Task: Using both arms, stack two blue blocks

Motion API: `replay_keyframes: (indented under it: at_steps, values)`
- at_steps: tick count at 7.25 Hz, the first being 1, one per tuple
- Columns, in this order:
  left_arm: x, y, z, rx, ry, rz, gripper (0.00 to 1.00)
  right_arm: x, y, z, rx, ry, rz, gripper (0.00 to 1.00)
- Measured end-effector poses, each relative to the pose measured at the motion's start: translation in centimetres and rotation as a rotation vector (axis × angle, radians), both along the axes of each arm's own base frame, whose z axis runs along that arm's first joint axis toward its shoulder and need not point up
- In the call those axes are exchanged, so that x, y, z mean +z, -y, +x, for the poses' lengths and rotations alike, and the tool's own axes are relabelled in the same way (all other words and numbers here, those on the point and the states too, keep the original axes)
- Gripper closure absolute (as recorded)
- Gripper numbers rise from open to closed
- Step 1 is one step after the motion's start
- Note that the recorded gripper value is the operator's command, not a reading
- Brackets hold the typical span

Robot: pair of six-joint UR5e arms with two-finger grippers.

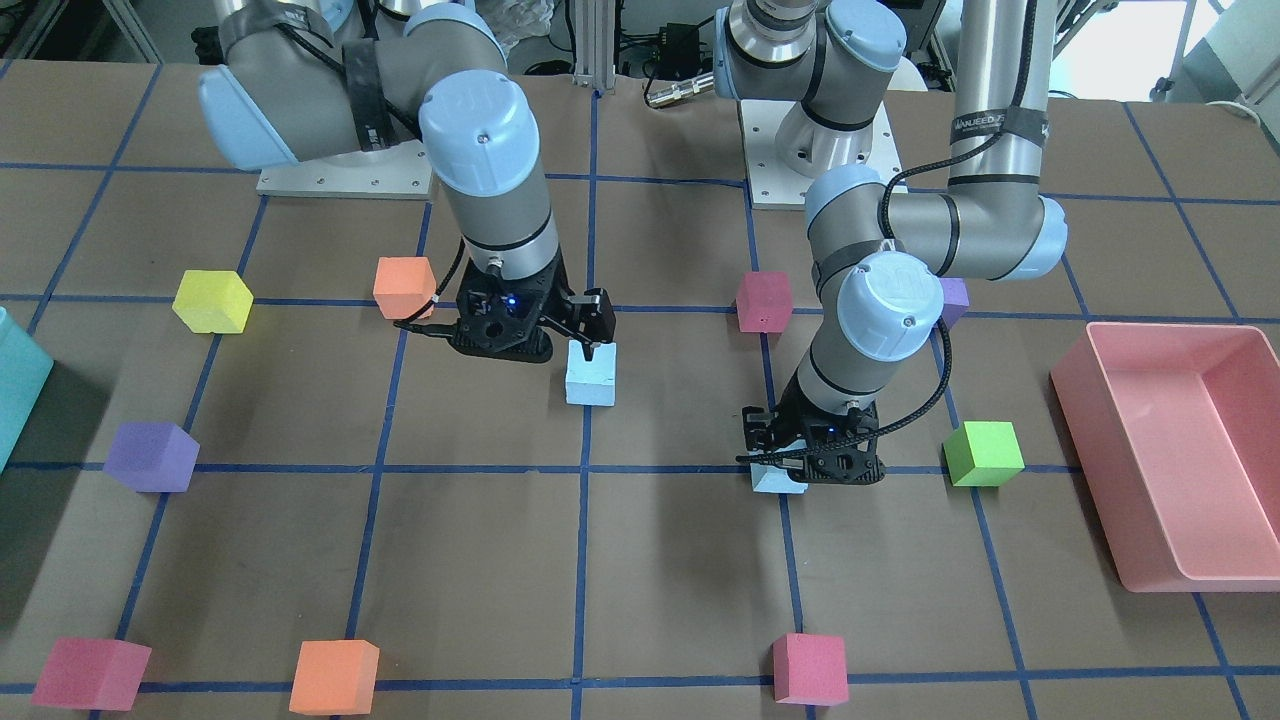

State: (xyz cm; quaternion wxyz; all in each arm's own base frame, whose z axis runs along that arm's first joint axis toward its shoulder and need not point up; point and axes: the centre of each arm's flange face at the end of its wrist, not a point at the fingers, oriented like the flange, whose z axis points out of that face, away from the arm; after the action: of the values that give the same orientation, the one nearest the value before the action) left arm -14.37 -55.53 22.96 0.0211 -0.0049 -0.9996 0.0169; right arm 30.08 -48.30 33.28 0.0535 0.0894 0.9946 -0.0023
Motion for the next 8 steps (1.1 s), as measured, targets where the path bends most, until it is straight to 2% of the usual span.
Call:
replay_keyframes:
  at_steps: [2, 4, 6, 8]
  values:
    - [3.8, -1.1, -4.8, 0.027, -0.026, -0.029, 1.00, 3.0, 0.3, -3.0, 0.003, 0.005, -0.033, 0.00]
    - [7.0, -4.5, -12.0, 0.055, -0.039, -0.032, 1.00, 6.0, -0.1, -6.4, 0.064, -0.010, -0.030, 0.00]
    - [6.9, -7.8, -16.9, 0.074, -0.037, -0.004, 1.00, 7.6, 0.5, -10.7, 0.135, -0.018, -0.019, 0.00]
    - [5.8, -9.6, -19.7, 0.081, -0.031, 0.023, 1.00, 8.5, 1.0, -13.8, 0.201, -0.013, 0.024, 0.00]
